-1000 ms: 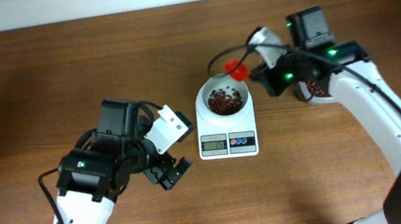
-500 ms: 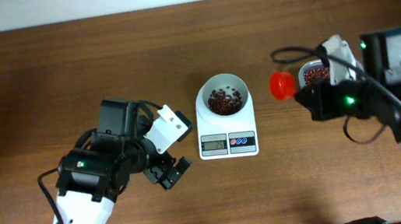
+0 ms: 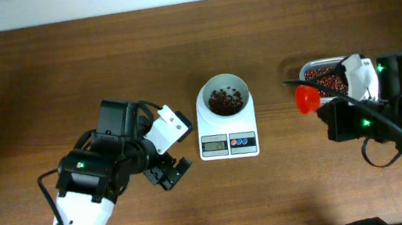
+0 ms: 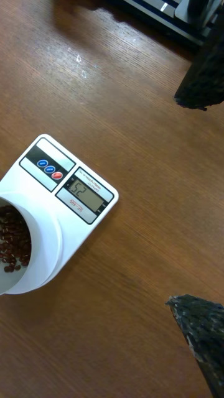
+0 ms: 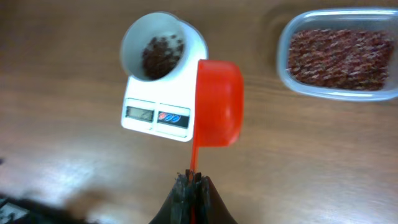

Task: Scoop and weigh 50g on scale
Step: 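Carry the empty scoop back to the bean tub with the right gripper, then dip the scoop into the red beans and refill it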

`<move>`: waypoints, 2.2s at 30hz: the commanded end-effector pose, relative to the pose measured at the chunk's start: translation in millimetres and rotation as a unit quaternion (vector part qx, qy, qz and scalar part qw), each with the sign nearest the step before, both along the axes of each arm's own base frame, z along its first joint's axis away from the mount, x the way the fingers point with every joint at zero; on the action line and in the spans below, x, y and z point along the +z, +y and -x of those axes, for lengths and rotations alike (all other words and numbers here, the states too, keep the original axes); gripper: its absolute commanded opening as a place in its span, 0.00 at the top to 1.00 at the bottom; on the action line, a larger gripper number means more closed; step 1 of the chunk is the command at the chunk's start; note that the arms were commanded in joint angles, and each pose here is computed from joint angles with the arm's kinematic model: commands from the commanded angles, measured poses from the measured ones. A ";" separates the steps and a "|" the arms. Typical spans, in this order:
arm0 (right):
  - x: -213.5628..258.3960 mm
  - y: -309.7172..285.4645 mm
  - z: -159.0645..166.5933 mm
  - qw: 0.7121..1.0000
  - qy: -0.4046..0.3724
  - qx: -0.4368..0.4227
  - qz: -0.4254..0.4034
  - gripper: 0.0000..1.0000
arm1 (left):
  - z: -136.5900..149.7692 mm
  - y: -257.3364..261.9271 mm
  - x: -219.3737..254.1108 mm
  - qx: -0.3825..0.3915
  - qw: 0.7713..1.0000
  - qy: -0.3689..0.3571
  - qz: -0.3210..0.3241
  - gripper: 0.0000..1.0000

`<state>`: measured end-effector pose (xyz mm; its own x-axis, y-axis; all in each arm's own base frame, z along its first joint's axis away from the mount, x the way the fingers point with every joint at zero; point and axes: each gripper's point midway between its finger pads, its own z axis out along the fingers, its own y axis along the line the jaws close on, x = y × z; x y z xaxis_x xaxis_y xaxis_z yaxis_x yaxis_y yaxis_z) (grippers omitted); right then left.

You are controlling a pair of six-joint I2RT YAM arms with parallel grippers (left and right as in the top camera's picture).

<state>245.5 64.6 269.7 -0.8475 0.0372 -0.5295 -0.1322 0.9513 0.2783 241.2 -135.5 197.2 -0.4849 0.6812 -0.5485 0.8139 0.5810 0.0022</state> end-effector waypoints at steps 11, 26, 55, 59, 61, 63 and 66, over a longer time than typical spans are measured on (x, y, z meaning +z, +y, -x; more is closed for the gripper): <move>-28.3 -44.5 -33.5 0.990 -0.042 -0.079 0.106 0.96 | -2.7 -1.8 8.3 -0.009 1.000 -0.013 0.006 0.01; -27.6 -38.4 -44.5 0.991 -0.063 -0.077 0.087 0.96 | -2.7 -1.8 8.3 -0.009 1.000 -0.013 0.006 0.01; -53.4 -45.3 -71.5 0.989 -0.041 -0.064 0.129 0.96 | -2.7 -1.8 8.3 -0.009 1.000 -0.013 0.006 0.01; -66.1 -61.4 -75.9 0.978 -0.027 -0.040 0.202 0.96 | -2.7 -1.8 8.3 -0.009 1.000 -0.013 0.006 0.01; -82.8 -62.7 -82.1 0.975 -0.004 -0.017 0.221 0.96 | -2.7 -1.8 8.3 -0.009 1.000 -0.013 0.006 0.01; -108.4 -71.8 -93.1 0.968 0.031 -0.024 0.248 0.96 | -2.7 -1.8 8.3 -0.009 1.000 -0.013 0.006 0.01; -134.7 -81.9 -106.6 0.959 0.060 -0.045 0.272 0.96 | -2.7 -1.8 8.3 -0.009 1.000 -0.013 0.006 0.01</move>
<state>347.0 -1.1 151.7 -0.8877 -0.1539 -0.4340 -0.0813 0.9801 -0.1813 241.5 -135.6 197.7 -0.4839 0.6810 -0.5496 0.8138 0.5812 0.0036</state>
